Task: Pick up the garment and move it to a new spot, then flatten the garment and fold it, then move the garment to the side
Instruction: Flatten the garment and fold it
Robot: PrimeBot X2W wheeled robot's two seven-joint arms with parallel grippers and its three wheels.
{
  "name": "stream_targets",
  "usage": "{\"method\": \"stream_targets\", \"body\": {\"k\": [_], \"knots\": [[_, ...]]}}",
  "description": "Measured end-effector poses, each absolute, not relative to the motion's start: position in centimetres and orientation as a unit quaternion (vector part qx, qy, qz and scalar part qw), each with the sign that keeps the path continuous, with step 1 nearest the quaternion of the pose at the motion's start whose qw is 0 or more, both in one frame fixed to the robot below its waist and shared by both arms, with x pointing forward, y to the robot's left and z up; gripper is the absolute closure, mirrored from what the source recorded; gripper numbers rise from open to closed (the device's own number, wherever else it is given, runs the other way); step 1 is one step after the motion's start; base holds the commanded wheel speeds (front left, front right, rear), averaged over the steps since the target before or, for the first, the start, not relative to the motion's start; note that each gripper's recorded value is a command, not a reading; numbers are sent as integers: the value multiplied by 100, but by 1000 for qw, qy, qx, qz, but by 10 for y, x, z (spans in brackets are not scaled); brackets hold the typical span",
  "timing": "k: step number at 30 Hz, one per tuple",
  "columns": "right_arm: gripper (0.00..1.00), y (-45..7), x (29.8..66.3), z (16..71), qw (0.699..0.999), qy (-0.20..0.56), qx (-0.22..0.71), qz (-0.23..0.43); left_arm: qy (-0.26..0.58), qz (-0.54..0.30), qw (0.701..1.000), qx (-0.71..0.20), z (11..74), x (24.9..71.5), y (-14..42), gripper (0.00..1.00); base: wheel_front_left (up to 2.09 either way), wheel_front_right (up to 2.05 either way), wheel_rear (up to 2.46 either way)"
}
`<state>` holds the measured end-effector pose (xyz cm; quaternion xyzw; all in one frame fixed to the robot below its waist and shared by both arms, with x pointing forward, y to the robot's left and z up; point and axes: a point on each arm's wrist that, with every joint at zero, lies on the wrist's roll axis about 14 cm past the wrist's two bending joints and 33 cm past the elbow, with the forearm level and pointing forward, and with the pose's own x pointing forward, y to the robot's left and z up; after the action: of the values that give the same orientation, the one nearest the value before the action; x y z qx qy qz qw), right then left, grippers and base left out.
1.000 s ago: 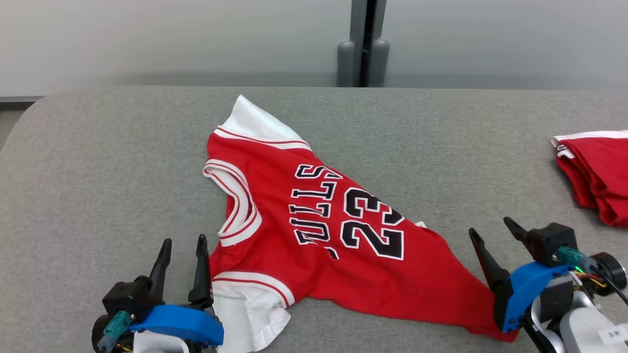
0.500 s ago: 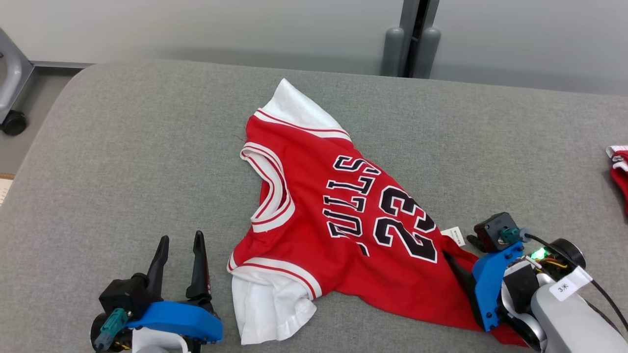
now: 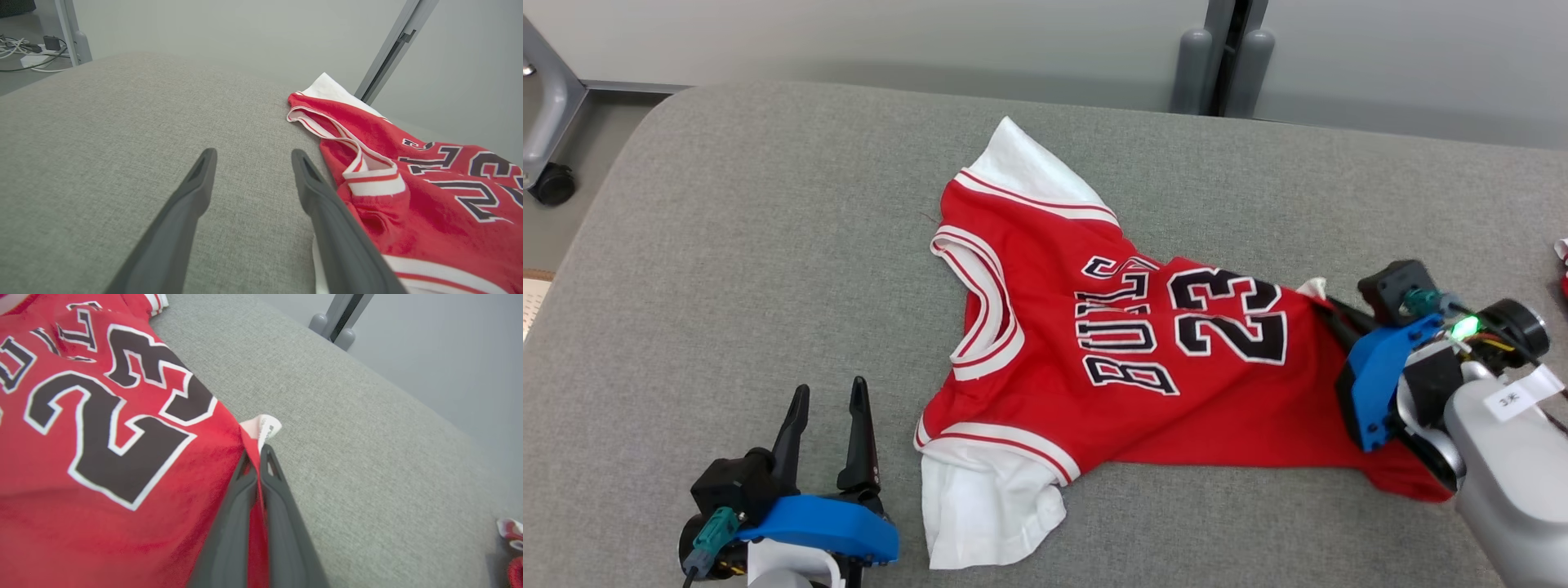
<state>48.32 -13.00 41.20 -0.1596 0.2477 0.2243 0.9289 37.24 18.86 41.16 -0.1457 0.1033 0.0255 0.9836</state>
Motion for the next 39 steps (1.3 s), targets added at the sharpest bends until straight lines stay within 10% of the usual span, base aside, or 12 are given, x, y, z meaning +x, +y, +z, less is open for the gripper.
{"method": "stream_targets", "body": {"k": [8,9,10,22,39], "knots": [[100,-184,536,450,968,188,-118,117,109,17,983,-147,408,379,182,0,0,0,0],[84,-193,543,458,973,168,-117,102,108,15,983,-146,408,381,182,0,0,0,0],[0,-198,547,462,975,159,-123,93,108,14,983,-146,408,383,181,0,0,0,0],[0,-156,529,467,982,73,-117,131,106,-11,984,-143,410,391,165,0,0,0,0],[0,-169,401,422,988,113,-62,87,96,-50,985,-137,421,384,143,0,0,0,0]]}}
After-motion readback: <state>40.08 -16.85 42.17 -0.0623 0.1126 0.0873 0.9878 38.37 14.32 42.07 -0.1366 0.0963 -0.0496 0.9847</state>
